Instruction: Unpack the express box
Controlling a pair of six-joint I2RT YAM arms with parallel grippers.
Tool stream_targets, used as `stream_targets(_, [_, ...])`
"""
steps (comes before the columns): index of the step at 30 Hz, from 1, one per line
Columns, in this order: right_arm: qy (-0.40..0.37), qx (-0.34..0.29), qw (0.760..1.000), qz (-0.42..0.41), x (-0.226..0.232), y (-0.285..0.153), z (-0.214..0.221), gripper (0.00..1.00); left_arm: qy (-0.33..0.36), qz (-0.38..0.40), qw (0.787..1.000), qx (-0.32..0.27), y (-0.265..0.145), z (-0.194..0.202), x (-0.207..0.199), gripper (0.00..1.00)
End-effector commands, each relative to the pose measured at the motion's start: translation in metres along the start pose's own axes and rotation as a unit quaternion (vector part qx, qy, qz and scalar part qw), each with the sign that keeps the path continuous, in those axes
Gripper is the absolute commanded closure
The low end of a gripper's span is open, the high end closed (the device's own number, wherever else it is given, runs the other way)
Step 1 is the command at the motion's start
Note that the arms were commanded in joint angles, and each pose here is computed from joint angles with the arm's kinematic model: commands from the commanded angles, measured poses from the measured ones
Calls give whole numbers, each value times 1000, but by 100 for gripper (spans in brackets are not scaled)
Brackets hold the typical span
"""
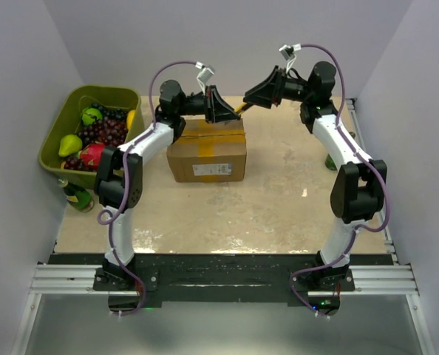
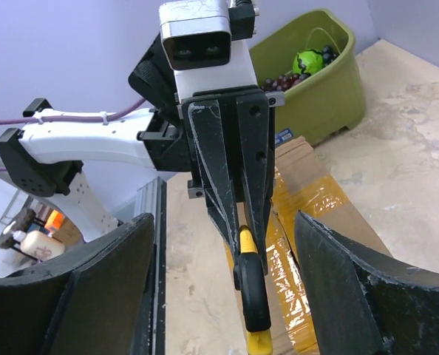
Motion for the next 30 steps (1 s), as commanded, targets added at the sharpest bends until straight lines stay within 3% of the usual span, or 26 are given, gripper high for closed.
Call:
stream_targets(1, [-3, 3, 1000, -10, 0, 0, 0, 23, 42, 17, 999, -10, 1, -21, -14, 100])
stream_targets(10, [12, 17, 1000, 2, -4, -3, 9, 28, 49, 19, 999, -12, -1, -25, -17, 100])
stream_targets(20, [17, 21, 1000, -2, -4, 2, 14, 44, 50, 21, 998, -16, 1, -25, -18, 100])
stream_targets(30, [9, 41, 999, -13, -1, 3, 20, 47, 53, 19, 998, -17, 1, -28, -18, 100])
Point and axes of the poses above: each gripper's point midway between its finger pads, its own y axis out along the fingers, its own x axis along the line the jaws close on, z = x × y, the point moved 10 cm from there along -y, back along the fingers, and after that the axes turned 3 degrees about -y, right-handed, at the moved point
